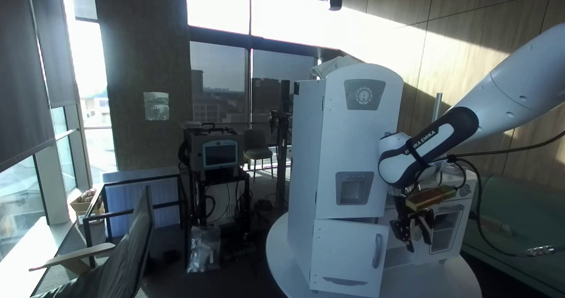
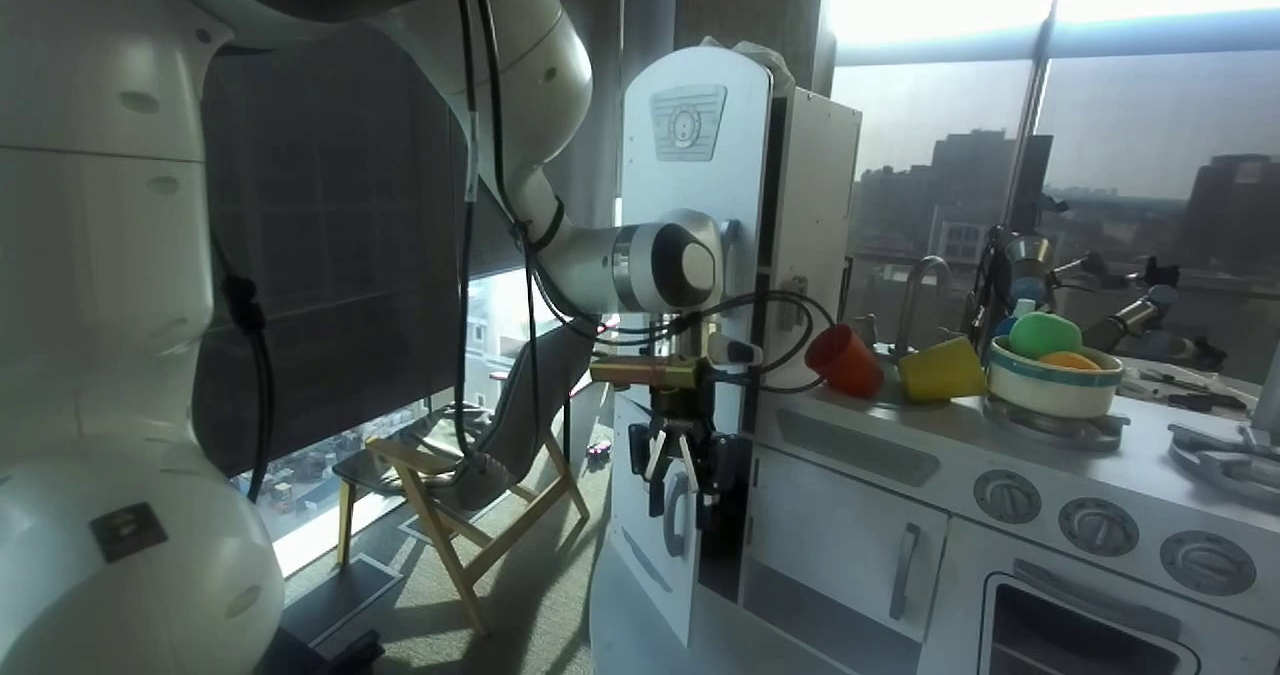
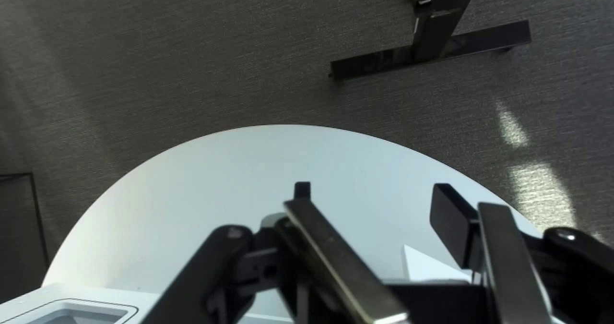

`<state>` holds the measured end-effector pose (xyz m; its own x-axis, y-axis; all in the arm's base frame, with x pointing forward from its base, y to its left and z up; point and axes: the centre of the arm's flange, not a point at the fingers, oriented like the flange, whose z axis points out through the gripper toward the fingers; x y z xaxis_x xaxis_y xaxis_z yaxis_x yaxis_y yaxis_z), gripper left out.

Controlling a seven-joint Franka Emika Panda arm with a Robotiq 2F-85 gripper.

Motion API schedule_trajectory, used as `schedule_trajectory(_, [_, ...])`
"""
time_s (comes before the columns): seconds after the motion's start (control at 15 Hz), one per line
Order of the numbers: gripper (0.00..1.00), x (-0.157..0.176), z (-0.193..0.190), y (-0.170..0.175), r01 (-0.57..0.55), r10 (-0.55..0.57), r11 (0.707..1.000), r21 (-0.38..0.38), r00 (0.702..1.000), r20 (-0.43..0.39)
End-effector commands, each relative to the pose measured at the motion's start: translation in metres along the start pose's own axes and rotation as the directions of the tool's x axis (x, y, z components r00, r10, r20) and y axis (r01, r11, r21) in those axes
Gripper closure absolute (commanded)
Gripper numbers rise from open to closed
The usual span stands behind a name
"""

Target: Close the upper cabinet on the left then open the bottom cabinet.

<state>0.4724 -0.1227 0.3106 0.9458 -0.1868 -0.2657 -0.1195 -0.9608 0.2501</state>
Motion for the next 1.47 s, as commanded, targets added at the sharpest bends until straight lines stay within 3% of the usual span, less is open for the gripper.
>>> schedule_trajectory(0.0, [0.02,0.000,-0.018,0.028,-0.068,0.070,0.997,0.024,0.991,-0.113])
schedule_trajectory(0.27, [0.00,0.037,-0.019,0.043,-0.195,0.204,0.979,0.059,0.935,-0.290])
schedule_trajectory(0.6, [0.00,0.064,-0.009,0.036,-0.226,0.257,0.966,0.125,0.891,-0.374])
schedule_trajectory(1.0, [0.00,0.056,0.003,0.026,-0.210,0.259,0.960,0.185,0.918,-0.299])
schedule_trajectory(1.27, [0.00,0.040,0.002,0.023,-0.190,0.237,0.965,0.178,0.925,-0.296])
schedule_trajectory(1.4, [0.00,0.031,0.002,0.018,-0.136,0.175,0.979,0.152,0.944,-0.280])
